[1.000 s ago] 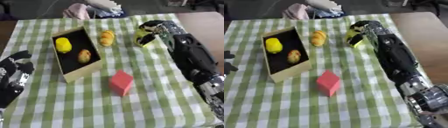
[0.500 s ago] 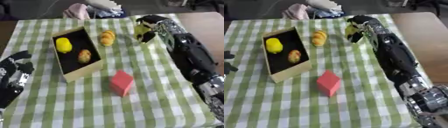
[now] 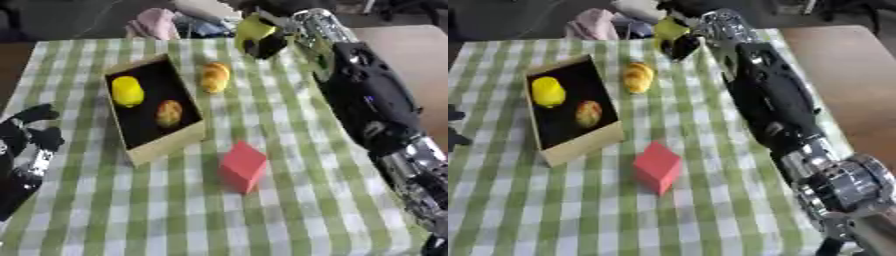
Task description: Pick up objects on the table and place them in the box.
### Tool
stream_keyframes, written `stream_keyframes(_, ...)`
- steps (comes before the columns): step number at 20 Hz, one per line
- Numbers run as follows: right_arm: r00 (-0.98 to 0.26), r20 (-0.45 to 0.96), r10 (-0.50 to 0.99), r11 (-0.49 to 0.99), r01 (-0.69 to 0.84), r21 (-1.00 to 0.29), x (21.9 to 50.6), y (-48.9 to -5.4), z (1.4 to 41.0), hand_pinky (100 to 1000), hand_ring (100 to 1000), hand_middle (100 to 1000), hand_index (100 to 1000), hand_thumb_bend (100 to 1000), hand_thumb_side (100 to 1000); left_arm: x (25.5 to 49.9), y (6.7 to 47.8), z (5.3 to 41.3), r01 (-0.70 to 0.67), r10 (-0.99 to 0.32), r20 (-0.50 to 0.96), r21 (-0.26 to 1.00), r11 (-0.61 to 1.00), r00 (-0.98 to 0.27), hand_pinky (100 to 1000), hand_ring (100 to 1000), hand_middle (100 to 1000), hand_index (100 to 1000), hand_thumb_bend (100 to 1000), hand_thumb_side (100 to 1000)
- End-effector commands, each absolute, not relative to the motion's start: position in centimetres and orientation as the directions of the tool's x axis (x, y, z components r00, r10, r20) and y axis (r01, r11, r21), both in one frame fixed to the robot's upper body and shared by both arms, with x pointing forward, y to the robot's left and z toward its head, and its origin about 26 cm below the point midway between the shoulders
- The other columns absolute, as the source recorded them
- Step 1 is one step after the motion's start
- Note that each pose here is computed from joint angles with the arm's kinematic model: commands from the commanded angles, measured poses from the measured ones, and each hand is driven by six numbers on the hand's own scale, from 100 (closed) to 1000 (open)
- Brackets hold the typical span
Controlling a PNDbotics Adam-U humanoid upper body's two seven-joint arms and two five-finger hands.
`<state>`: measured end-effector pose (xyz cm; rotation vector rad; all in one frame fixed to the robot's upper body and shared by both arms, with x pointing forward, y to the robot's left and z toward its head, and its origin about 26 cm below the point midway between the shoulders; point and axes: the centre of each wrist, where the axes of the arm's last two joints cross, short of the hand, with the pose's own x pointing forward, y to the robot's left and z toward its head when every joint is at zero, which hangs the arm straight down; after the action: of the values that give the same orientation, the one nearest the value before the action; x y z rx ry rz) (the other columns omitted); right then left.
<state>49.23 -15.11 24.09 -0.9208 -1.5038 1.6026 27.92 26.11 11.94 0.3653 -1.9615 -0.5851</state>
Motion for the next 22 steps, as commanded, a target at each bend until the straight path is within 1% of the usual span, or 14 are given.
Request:
stream_keyframes(1,-0.552,-0.021,0.833,-0.032,-0.009,-0.999,48.6,-12.3,25.8,561,426,840,1000,100,221,27.9,26.1,12.5,0.001,-0.494,0.736,0.557,0.830,-0.463,761,597,758,883,314,800)
stream_keyframes(5,-0.628,0.007,0.778,-0.034,-0.053,-0.998,47.9,-9.2,24.8,574,437,839,1000,100,220,28.0,25.8,12.6,0.011,-0.486,0.737,0.556,0.831,-0.470,761,597,758,883,315,800)
stream_keyframes(10,-0.673,0.025,0.739,-0.075,-0.120,-0.990,47.4,-6.8,22.8,602,484,858,1000,100,225,28.0,25.7,12.5,0.021,-0.481,0.738,0.555,0.832,-0.473,762,597,757,883,316,801)
stream_keyframes(12,-0.686,0.028,0.727,-0.090,-0.136,-0.987,47.3,-6.1,22.2,638,568,866,1000,100,225,28.0,25.6,12.5,0.023,-0.479,0.738,0.555,0.832,-0.475,762,597,757,883,316,802)
stream_keyframes(14,-0.695,0.033,0.718,-0.099,-0.149,-0.984,47.1,-5.6,21.7,669,622,872,1000,100,225,28.0,25.6,12.5,0.026,-0.478,0.738,0.555,0.831,-0.476,762,597,757,883,317,802)
stream_keyframes(15,-0.699,0.035,0.715,-0.103,-0.156,-0.982,47.1,-5.5,21.5,686,664,881,1000,100,225,28.0,25.6,12.5,0.026,-0.478,0.738,0.556,0.831,-0.476,762,597,757,883,317,803)
stream_keyframes(18,-0.700,0.039,0.713,-0.114,-0.172,-0.979,47.1,-5.3,20.8,704,706,889,1000,100,224,28.1,25.6,12.5,0.028,-0.478,0.738,0.557,0.830,-0.476,762,596,757,883,318,803)
stream_keyframes(19,-0.698,0.041,0.715,-0.115,-0.176,-0.978,47.1,-5.3,20.6,711,724,893,1000,100,306,28.1,25.6,12.5,0.029,-0.479,0.738,0.557,0.830,-0.476,762,596,757,883,318,803)
stream_keyframes(20,-0.695,0.042,0.717,-0.114,-0.177,-0.977,47.1,-5.4,20.4,715,738,895,1000,100,337,28.1,25.6,12.5,0.029,-0.479,0.738,0.557,0.830,-0.476,762,596,757,883,318,804)
stream_keyframes(21,-0.691,0.041,0.722,-0.110,-0.174,-0.979,47.1,-5.4,20.3,728,762,901,1000,100,389,28.1,25.6,12.5,0.029,-0.479,0.738,0.557,0.830,-0.476,762,596,756,883,317,804)
stream_keyframes(22,-0.684,0.038,0.728,-0.102,-0.164,-0.981,47.2,-5.4,20.3,735,776,904,1000,100,407,28.1,25.6,12.5,0.029,-0.478,0.738,0.557,0.830,-0.476,762,596,756,883,317,804)
